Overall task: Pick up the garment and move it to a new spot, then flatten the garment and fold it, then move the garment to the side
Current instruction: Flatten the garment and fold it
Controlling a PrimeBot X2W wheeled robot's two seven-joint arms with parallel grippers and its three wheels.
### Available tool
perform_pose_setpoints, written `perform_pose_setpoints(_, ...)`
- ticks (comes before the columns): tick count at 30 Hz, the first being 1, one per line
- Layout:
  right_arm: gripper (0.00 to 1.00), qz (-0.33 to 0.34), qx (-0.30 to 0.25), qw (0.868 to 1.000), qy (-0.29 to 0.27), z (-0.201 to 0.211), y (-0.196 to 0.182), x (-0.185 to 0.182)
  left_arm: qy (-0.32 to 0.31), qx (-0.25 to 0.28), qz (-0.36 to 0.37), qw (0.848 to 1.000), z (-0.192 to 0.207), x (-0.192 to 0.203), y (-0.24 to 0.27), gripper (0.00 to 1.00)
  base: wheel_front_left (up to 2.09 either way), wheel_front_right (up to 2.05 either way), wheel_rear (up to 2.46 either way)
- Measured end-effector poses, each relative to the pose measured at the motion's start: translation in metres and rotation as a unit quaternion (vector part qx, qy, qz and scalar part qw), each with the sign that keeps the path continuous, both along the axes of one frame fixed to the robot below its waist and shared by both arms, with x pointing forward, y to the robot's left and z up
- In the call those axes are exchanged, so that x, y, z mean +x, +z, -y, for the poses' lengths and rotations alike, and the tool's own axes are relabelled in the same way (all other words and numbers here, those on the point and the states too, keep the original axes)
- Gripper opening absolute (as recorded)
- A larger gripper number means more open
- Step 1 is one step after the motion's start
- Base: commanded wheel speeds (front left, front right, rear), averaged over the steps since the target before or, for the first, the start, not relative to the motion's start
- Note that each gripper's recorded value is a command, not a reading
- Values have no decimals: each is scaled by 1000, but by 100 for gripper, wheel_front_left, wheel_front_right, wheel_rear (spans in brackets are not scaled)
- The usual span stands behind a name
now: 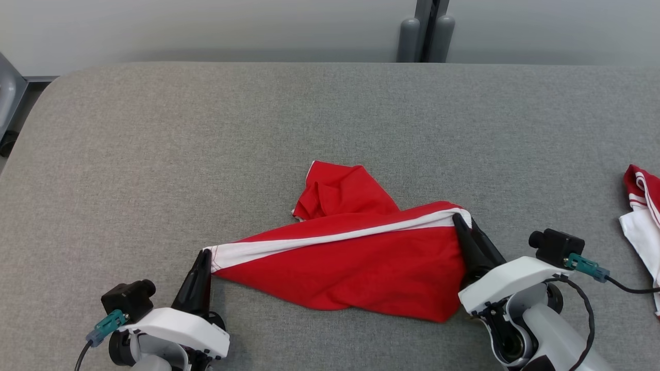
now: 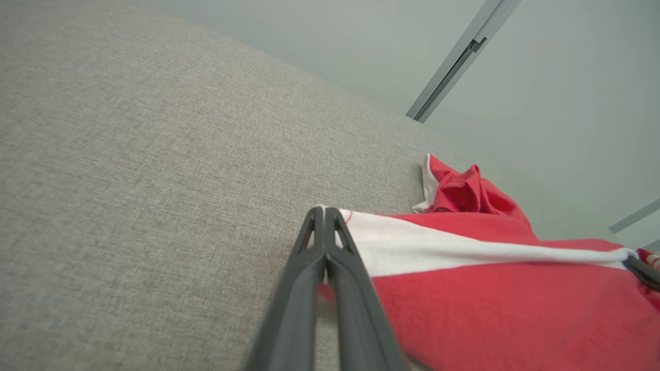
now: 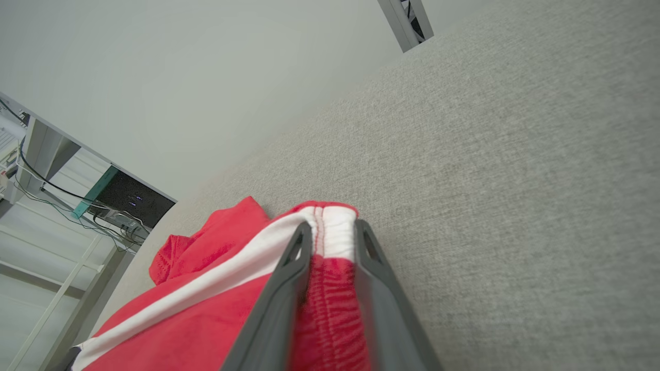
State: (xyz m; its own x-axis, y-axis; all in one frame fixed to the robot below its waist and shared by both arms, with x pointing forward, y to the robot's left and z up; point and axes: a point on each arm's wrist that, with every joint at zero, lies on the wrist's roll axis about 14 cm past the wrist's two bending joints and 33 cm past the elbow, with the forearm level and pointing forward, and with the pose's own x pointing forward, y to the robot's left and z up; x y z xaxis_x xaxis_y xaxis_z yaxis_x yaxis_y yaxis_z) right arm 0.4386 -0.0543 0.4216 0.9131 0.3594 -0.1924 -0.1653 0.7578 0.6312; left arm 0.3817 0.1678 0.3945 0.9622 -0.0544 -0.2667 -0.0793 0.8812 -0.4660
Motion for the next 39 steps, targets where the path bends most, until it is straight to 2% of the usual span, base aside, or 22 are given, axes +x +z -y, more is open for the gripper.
perform_pose_setpoints(4, 28, 8, 3, 1000, -1, 0, 6, 1, -1, 3, 1, 1000, 0, 0, 1, 0, 0, 0, 0)
perform_pose_setpoints(6, 18, 17, 3, 1000, -3, 2, 11, 2, -3, 5, 5, 1000, 0, 0, 3, 0, 0, 0, 0)
perform_pose_setpoints(7, 6, 22, 2, 1000, -4, 3, 15, 2, -3, 5, 7, 1000, 0, 0, 5, 0, 0, 0, 0)
perform_pose_setpoints(8, 0, 29, -2, 1000, -3, 4, 18, 2, -4, 6, 10, 1000, 0, 0, 6, 0, 0, 0, 0)
perform_pose_setpoints(14, 0, 89, -5, 996, -17, 15, 57, -1, -25, 25, 68, 997, 3, 12, 43, 0, 0, 0, 0)
perform_pose_setpoints(18, 0, 136, -11, 990, -25, 24, 89, -4, -47, 49, 132, 989, 5, 30, 87, 0, 0, 0, 0)
perform_pose_setpoints(21, 0, 184, -22, 982, -29, 32, 121, -3, -65, 78, 183, 978, 4, 43, 124, 0, 0, 0, 0)
perform_pose_setpoints(27, 0, 275, -48, 959, -45, 57, 189, 10, -92, 130, 285, 945, 9, 75, 206, 0, 0, 0, 0)
perform_pose_setpoints(33, 0, 308, -77, 947, -41, 63, 223, 48, -104, 173, 308, 930, 8, 116, 243, 0, 0, 0, 0)
perform_pose_setpoints(38, 0, 306, -114, 944, -38, 61, 222, 100, -110, 188, 296, 930, 12, 164, 241, 0, 0, 0, 0)
perform_pose_setpoints(39, 0, 313, -123, 941, -37, 60, 225, 111, -110, 201, 301, 926, 12, 175, 246, 0, 0, 0, 0)
